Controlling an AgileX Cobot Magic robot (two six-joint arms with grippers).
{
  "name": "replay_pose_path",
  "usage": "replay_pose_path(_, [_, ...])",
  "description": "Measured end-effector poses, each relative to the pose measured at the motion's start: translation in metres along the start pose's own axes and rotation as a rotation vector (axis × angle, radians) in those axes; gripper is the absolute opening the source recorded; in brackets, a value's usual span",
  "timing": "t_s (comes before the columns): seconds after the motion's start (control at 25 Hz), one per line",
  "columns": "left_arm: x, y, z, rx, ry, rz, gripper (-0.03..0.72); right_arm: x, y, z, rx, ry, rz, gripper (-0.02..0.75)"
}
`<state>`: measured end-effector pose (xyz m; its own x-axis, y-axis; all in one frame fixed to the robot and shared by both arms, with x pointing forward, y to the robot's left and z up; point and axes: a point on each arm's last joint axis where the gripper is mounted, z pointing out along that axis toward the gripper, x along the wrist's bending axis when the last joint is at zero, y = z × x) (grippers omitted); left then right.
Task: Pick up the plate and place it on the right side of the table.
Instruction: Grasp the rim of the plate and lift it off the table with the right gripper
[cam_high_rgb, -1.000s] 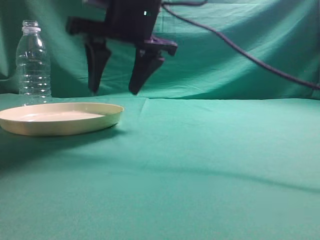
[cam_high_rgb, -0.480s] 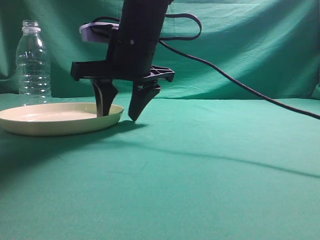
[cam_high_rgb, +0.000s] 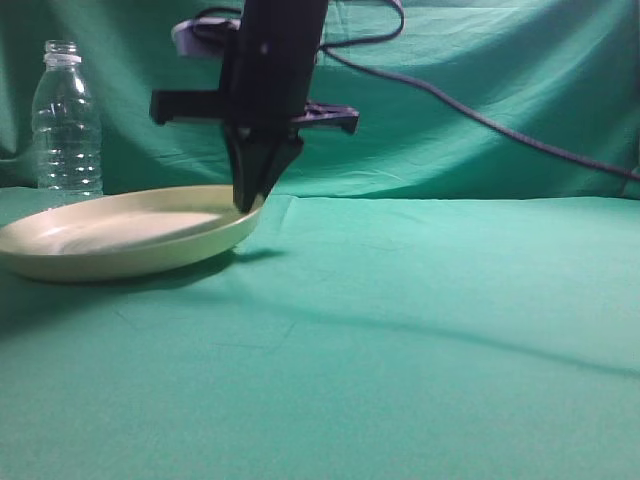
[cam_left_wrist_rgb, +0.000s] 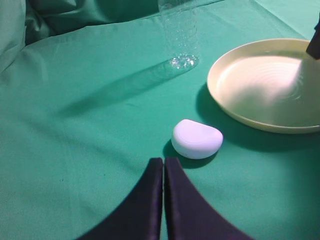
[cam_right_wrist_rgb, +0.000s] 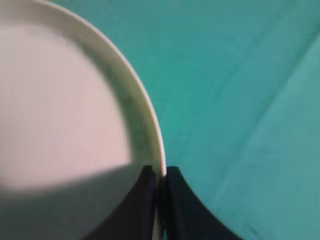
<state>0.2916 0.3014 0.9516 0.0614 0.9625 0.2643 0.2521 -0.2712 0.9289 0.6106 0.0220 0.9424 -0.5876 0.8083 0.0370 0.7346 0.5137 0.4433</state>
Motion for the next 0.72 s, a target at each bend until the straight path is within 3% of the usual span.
replay_pose_path(0.4, [0.0,0.0,0.0,0.0,0.0,0.0,0.0,-0.039,0.03,-0.069,0.04,-0.091,0.031,0.0])
replay_pose_path(0.72, [0.0,0.0,0.0,0.0,0.0,0.0,0.0,-0.113,0.016,-0.13,0.1,-0.175,0.15,0.0])
